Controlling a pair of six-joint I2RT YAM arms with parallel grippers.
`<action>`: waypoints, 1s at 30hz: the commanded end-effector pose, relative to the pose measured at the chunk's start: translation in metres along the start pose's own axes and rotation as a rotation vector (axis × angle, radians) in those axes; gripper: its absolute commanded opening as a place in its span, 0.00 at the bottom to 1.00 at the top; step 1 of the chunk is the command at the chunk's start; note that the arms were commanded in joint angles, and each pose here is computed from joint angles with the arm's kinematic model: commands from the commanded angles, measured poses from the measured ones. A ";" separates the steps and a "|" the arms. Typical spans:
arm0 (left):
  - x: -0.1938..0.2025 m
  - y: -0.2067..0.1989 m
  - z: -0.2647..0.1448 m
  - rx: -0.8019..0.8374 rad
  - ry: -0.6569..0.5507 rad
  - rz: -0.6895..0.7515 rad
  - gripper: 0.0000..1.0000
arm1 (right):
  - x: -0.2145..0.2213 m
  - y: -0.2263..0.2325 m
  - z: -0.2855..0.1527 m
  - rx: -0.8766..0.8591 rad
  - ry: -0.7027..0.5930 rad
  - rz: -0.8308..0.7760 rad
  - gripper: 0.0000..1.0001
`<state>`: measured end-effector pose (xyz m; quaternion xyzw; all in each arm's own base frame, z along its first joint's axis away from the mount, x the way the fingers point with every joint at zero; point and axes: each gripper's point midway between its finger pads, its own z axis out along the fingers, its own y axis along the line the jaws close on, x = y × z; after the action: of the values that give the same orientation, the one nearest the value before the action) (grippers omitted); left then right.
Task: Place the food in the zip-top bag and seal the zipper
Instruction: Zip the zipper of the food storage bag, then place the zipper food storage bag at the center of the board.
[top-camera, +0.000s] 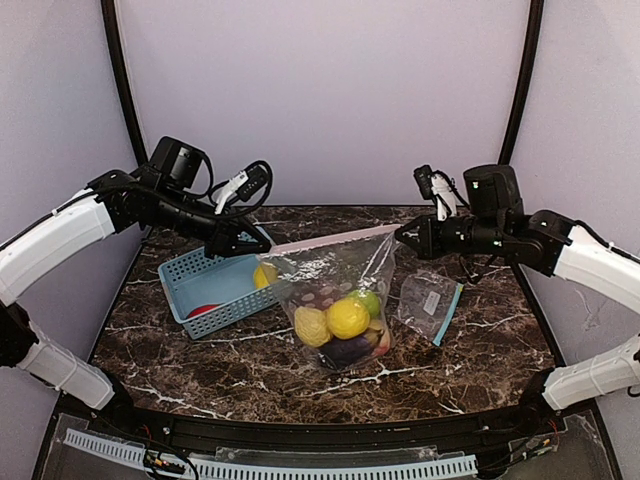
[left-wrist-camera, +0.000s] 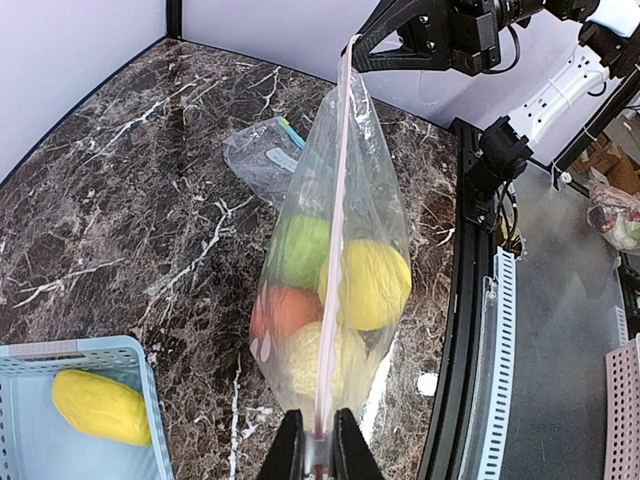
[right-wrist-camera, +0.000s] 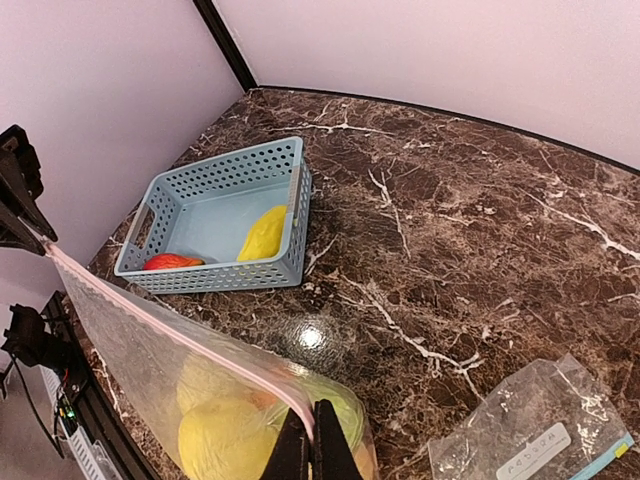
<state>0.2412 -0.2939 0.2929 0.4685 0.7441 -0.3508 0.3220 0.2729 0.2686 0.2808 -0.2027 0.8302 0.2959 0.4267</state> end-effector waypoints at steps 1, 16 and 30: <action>0.023 0.000 -0.011 -0.025 0.060 -0.044 0.01 | -0.010 -0.030 -0.011 0.126 -0.058 0.038 0.00; 0.000 0.011 0.004 0.003 -0.044 -0.090 0.01 | -0.029 -0.022 -0.010 0.093 -0.084 0.022 0.00; -0.071 0.089 0.015 -0.164 -0.248 -0.196 0.01 | -0.112 -0.047 0.029 0.176 -0.200 -0.069 0.00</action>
<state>0.3118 -0.3134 0.2928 0.3759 0.7719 -0.3646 0.3606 0.3486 0.2629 0.3158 -0.1662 0.8276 0.2276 0.4855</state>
